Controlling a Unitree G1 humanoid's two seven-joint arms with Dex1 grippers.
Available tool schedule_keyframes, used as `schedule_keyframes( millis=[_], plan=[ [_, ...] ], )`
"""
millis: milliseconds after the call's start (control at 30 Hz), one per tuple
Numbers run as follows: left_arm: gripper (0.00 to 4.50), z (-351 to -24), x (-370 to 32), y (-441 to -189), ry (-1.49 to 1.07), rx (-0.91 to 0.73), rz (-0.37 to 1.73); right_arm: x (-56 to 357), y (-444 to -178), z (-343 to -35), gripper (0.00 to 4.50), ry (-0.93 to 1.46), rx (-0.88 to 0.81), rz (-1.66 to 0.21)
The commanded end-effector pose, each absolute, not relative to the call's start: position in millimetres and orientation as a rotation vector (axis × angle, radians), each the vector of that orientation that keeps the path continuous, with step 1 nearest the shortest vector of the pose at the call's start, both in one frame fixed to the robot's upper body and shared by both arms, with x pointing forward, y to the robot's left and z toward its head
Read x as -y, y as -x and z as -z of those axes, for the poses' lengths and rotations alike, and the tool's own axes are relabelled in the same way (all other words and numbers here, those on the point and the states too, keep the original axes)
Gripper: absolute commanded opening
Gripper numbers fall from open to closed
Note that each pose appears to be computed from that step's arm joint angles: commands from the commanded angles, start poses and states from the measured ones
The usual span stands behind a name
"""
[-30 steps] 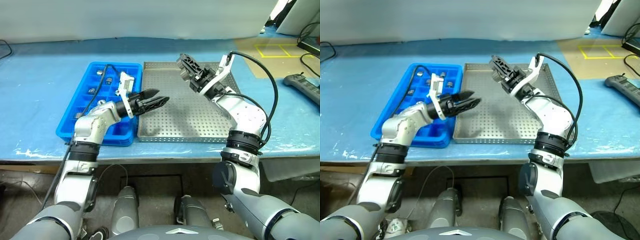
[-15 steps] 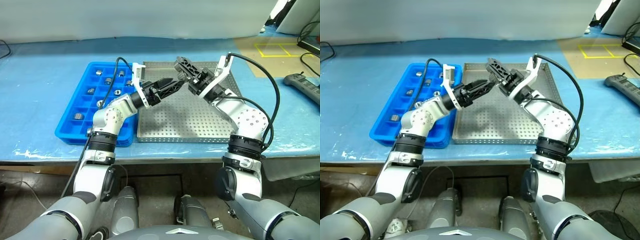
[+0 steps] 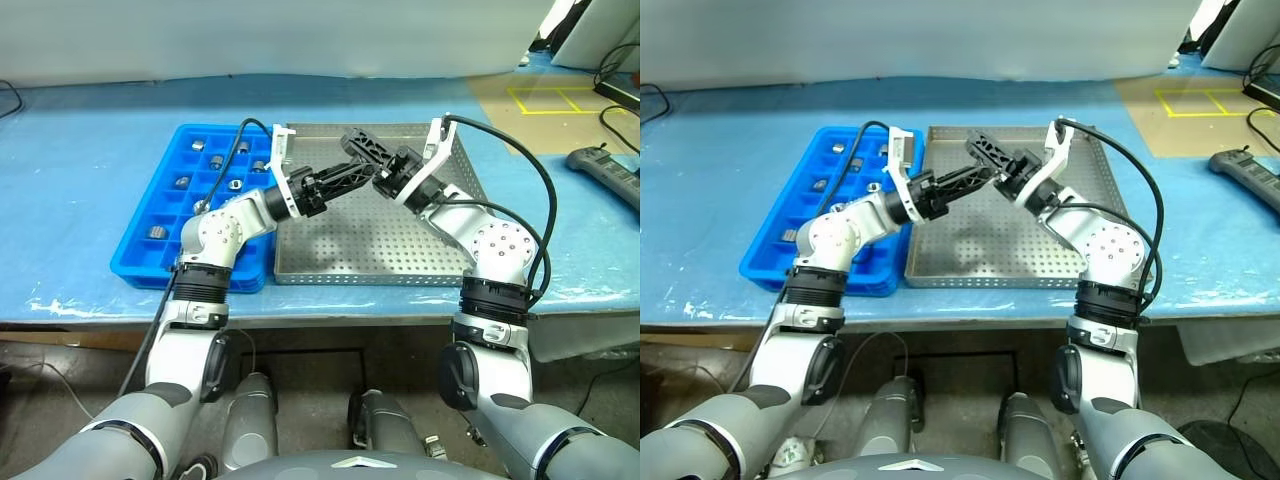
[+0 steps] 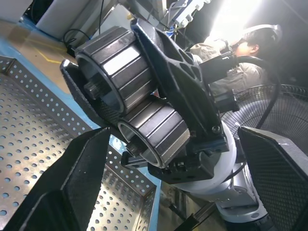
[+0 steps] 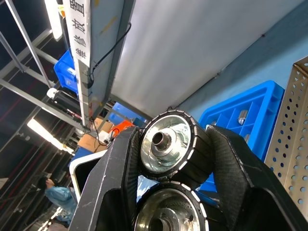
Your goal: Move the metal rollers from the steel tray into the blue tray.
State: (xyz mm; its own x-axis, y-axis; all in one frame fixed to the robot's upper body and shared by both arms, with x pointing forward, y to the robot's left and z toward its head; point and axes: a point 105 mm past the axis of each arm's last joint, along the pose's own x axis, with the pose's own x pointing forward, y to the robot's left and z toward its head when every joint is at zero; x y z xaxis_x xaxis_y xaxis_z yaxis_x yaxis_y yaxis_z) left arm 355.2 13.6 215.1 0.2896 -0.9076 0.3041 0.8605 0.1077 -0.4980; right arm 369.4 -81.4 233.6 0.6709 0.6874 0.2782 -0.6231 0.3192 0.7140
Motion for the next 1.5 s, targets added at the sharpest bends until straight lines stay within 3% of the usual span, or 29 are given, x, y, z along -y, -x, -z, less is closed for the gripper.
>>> schedule_keyframes(
  millis=[33,467,600,1100,1300,1500],
  plan=[
    [4.5,-224,-15,-363,0.669,-0.049,1.258,82,-364,-247,1.77,-0.869,-0.023,-0.891],
    [4.5,-207,-18,-364,0.624,-0.134,1.209,83,-369,-241,1.77,-0.851,-0.042,-0.86],
    [3.62,-204,-17,-365,0.62,-0.141,1.199,83,-370,-239,1.77,-0.849,-0.049,-0.852],
    [3.62,-196,-19,-357,0.64,-0.232,1.246,85,-375,-235,1.77,-0.837,-0.058,-0.83],
    [3.62,-199,-19,-366,0.67,-0.201,1.197,85,-376,-234,1.77,-0.824,-0.062,-0.829],
    [3.62,-210,-17,-360,0.701,-0.171,1.248,85,-376,-230,1.77,-0.813,-0.073,-0.823]
  ],
)
